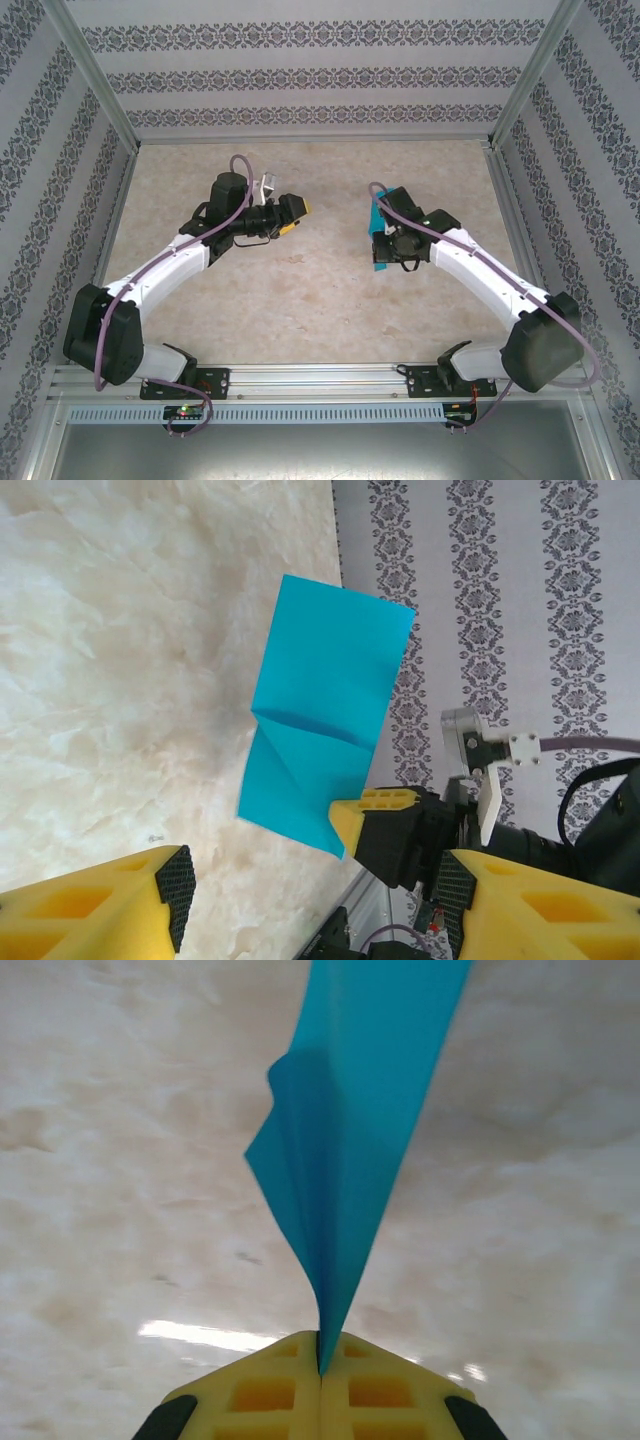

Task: Fold a paper plane with a square sheet of paper (pick it up from the middle)
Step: Turn over the paper at the center of the table, then third fold the triangle at the center of the table.

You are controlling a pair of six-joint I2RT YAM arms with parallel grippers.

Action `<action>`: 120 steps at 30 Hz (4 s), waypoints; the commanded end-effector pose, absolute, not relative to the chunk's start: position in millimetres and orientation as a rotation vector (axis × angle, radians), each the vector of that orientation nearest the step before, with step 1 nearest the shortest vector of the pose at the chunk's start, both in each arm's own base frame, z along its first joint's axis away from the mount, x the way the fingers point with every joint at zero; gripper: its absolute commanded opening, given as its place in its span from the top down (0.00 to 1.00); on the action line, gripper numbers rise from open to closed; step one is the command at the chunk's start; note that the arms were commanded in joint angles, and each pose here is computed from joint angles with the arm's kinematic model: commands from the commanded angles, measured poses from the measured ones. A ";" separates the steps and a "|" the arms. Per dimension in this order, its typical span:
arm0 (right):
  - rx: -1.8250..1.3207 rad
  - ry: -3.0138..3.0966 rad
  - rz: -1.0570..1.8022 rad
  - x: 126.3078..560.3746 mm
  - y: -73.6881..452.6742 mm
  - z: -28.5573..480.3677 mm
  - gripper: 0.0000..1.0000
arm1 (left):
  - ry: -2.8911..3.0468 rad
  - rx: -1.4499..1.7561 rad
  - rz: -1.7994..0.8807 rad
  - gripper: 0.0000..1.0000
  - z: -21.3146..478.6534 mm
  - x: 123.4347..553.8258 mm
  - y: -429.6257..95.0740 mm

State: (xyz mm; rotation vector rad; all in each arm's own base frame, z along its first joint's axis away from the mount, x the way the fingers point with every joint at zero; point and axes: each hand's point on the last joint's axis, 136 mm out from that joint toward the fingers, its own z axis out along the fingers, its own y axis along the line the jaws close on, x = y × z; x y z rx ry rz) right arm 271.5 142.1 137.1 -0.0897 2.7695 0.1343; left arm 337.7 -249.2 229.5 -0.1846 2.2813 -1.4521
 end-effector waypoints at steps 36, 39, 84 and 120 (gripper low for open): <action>-0.314 2.825 0.658 270.2 301.3 78.6 0.57 | 2.458 -0.188 -1.292 0.30 193.8 240.0 -197.8; -0.260 2.796 0.673 273.5 280.7 90.9 0.56 | 2.463 -0.182 -1.322 0.31 191.3 248.9 -206.2; 0.075 2.828 0.850 253.6 193.6 49.1 0.50 | 2.934 0.261 -0.667 0.77 21.0 306.7 -293.9; 0.115 2.717 1.218 263.6 224.8 74.7 0.58 | 2.971 0.298 -0.633 0.77 6.3 298.4 -286.3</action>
